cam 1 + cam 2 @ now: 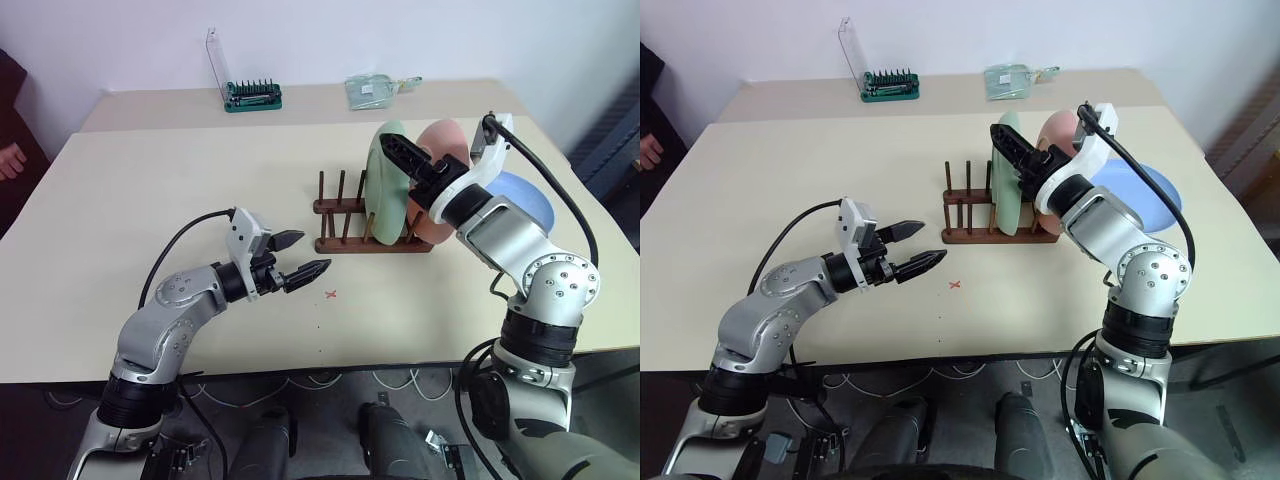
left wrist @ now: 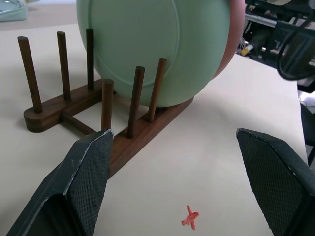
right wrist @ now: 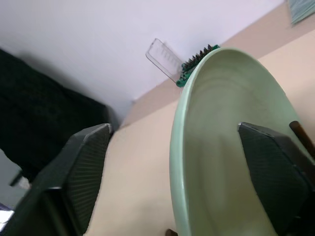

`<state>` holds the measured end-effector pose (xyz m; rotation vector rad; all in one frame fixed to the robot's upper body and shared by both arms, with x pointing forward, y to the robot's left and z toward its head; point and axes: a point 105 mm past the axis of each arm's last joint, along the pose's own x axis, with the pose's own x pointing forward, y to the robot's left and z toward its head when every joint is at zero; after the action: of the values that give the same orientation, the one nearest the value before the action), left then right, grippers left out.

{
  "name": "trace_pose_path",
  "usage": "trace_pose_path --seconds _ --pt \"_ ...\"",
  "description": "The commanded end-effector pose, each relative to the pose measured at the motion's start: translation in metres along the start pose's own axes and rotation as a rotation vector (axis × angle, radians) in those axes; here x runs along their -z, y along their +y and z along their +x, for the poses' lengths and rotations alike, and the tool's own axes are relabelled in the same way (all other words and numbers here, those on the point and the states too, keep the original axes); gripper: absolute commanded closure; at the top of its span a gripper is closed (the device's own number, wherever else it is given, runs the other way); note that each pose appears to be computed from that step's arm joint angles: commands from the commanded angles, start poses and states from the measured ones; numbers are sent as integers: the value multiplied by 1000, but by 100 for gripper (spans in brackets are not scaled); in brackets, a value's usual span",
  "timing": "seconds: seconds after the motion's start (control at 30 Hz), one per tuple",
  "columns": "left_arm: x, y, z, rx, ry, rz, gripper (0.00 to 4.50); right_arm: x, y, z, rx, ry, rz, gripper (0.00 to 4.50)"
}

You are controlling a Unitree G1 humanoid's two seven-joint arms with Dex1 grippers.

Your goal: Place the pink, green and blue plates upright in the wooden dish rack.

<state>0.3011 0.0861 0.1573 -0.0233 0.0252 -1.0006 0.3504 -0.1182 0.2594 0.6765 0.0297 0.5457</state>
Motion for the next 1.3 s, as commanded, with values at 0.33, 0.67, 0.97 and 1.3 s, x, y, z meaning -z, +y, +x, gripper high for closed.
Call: trace_pose_path --seconds 0.33,0.67,0.97,1.3 --pt "-13 -3 4 12 -37 32 37 -70 57 -23 -178 -132 -389 54" --pt "-14 -10 12 74 -2 94 37 -122 -68 -121 194 210 -1156 54" --pt "-15 -19 24 132 -19 79 37 -44 -164 -126 232 656 -1415 54" --pt "-24 -25 25 109 -35 67 37 -26 -200 -86 237 654 -1489 103"
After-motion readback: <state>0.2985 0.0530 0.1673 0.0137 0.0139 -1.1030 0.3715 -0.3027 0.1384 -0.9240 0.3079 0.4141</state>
